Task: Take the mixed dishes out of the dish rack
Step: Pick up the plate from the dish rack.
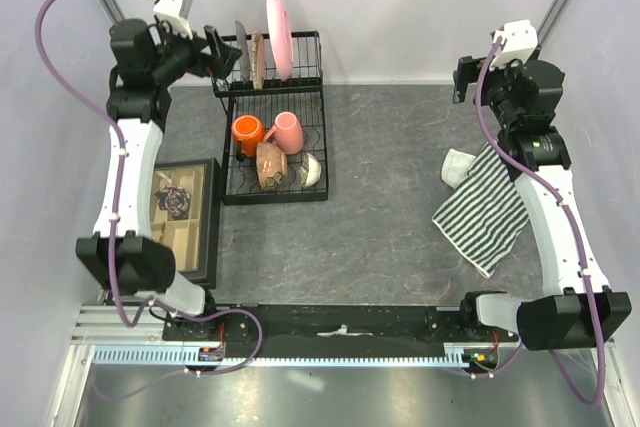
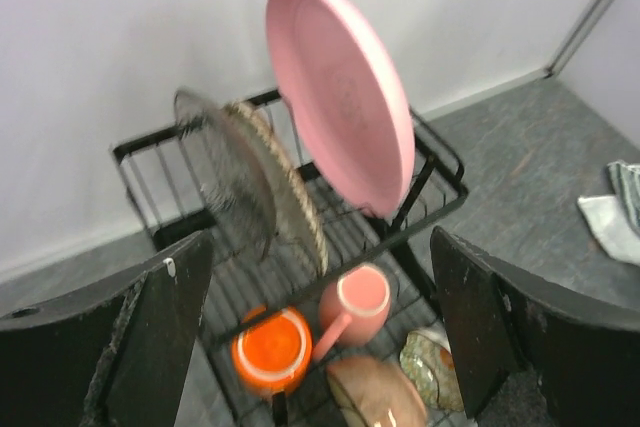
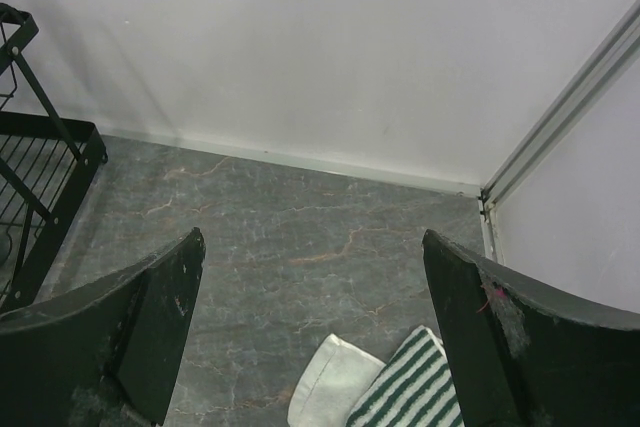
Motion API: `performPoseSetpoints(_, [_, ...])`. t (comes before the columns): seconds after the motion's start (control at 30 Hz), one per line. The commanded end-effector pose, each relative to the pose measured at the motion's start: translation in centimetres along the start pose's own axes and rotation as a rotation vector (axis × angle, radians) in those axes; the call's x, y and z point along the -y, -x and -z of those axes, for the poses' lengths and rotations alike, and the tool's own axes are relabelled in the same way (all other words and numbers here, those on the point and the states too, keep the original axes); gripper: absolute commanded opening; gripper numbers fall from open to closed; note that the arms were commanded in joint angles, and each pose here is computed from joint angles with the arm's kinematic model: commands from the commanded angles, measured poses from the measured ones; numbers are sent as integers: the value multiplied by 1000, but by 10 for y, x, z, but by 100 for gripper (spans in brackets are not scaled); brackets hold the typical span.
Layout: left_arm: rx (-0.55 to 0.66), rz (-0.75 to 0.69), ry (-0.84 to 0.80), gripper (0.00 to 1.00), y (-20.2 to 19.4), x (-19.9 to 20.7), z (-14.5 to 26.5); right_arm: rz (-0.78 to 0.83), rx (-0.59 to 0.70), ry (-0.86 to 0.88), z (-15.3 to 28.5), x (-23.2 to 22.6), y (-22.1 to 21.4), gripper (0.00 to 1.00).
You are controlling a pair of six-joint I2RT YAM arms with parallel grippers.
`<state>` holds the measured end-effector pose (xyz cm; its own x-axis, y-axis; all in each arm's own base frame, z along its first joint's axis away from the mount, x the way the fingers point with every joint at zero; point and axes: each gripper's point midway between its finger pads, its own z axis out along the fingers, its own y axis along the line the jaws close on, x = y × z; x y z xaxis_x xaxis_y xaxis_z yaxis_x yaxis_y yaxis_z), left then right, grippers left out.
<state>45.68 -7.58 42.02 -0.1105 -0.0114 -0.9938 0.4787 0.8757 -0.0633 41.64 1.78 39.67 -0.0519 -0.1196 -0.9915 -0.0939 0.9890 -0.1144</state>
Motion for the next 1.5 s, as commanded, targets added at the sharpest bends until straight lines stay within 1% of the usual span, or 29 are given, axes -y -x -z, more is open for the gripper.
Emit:
performPoseSetpoints(0.0, [26, 64, -148, 95, 32, 27, -13, 17, 8, 28, -4, -5, -2, 98])
performPoseSetpoints(0.03, [-1, 91, -153, 95, 23, 22, -26, 18, 4, 31, -4, -6, -4, 98])
performPoseSetpoints(0.1, [6, 93, -155, 97, 32, 18, -32, 21, -1, 33, -5, -6, -6, 98])
performPoseSetpoints(0.13, [-13, 104, -186, 98, 24, 30, -46, 21, -2, 34, -5, -6, -6, 98])
performPoseSetpoints(0.17, [-17, 109, -192, 98, 23, 30, -51, 22, -3, 35, -6, -6, -7, 98])
performPoseSetpoints(0.23, [-9, 106, -222, 98, 30, 37, -56, 27, -5, 32, -7, -5, -7, 98])
performPoseSetpoints(0.27, [-26, 118, -223, 97, 21, 34, -66, 27, -8, 34, -7, -6, -8, 98])
performPoseSetpoints(0.3, [-15, 108, -235, 97, 28, 38, -68, 31, -11, 33, -7, -5, -9, 98])
performPoseSetpoints(0.37, [-38, 117, -253, 95, 17, 42, -81, 34, -18, 30, -8, -5, -11, 98])
performPoseSetpoints(0.43, [-32, 106, -261, 95, 20, 47, -88, 36, -21, 25, -9, -4, -13, 98])
performPoseSetpoints(0.67, [-45, 102, -237, 89, 7, 46, -115, 46, -42, 20, -13, -3, -22, 98])
performPoseSetpoints(0.8, [-41, 96, -240, 78, 4, 46, -126, 44, -54, 23, -15, -4, -27, 98])
performPoseSetpoints(0.83, [-48, 102, -240, 74, 0, 45, -130, 44, -55, 19, -16, -3, -27, 98])
performPoseSetpoints(0.9, [-42, 103, -242, 70, 0, 45, -133, 45, -61, 21, -16, -4, -30, 98])
performPoseSetpoints(0.93, [-44, 110, -242, 63, -2, 45, -135, 45, -65, 22, -17, -4, -31, 98])
performPoseSetpoints(1.2, [-32, 121, -235, 51, -2, 43, -141, 44, -76, 22, -17, -4, -37, 98])
performPoseSetpoints(1.23, [-32, 128, -241, 46, -2, 44, -140, 44, -76, 22, -17, -4, -37, 98])
performPoseSetpoints(1.3, [-27, 137, -249, 40, -1, 45, -141, 41, -74, 21, -17, -4, -37, 98])
performPoseSetpoints(1.33, [-27, 141, -257, 34, -1, 47, -141, 42, -71, 21, -16, -4, -35, 98])
performPoseSetpoints(1.43, [-20, 152, -259, 26, 2, 48, -141, 42, -70, 21, -15, -4, -35, 98])
performPoseSetpoints(1.47, [-19, 155, -259, 25, 2, 48, -141, 43, -73, 21, -15, -4, -37, 98])
